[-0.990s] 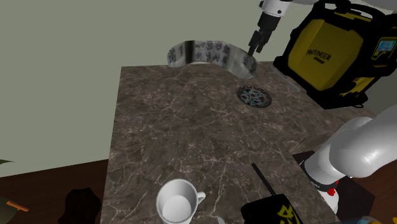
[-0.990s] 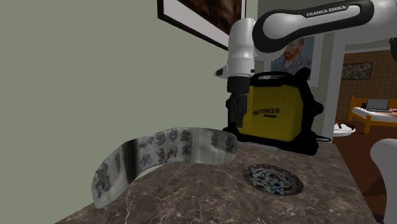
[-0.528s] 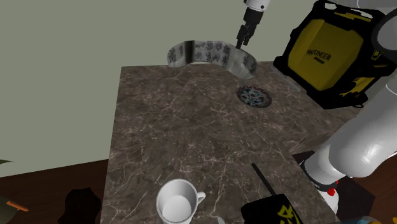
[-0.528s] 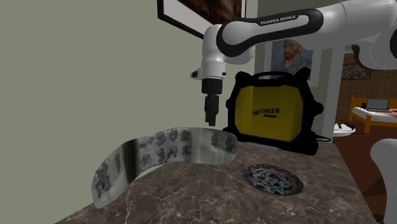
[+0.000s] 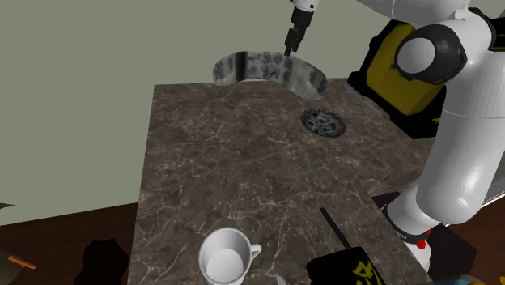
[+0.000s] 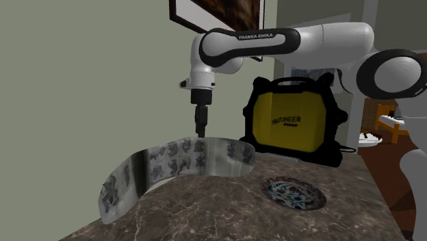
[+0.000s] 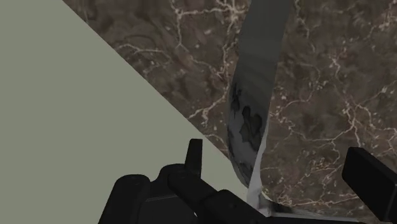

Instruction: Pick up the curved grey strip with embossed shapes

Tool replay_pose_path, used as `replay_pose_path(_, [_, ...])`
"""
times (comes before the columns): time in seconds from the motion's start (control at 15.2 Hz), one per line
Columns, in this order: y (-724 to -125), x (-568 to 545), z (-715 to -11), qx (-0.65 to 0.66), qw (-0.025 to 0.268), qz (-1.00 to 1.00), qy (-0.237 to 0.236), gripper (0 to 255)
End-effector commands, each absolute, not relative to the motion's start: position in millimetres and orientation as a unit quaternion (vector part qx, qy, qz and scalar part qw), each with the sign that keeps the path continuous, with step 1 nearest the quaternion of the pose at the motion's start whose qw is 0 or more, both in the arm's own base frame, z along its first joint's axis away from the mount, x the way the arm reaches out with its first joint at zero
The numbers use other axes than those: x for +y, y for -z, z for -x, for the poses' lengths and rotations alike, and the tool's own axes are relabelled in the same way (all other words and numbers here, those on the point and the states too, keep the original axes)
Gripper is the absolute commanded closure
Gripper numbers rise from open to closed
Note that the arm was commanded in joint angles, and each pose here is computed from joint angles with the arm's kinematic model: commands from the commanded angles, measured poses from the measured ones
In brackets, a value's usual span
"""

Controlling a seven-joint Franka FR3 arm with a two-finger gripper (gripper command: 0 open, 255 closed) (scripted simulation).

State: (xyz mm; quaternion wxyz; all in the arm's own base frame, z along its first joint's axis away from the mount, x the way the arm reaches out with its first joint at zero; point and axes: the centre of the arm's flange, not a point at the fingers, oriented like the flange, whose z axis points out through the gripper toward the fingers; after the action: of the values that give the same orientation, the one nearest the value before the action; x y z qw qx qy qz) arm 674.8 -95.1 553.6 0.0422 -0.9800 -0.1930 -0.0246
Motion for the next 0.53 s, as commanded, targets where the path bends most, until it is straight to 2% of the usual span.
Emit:
replay_pose_path(0.0, [-545.6,-95.0,-679.7,-0.196,0.042,0.979,0.025,0])
replay_pose_path(0.46, [-516.2,-95.0,-679.7,-0.196,0.042,0.979,0.025,0])
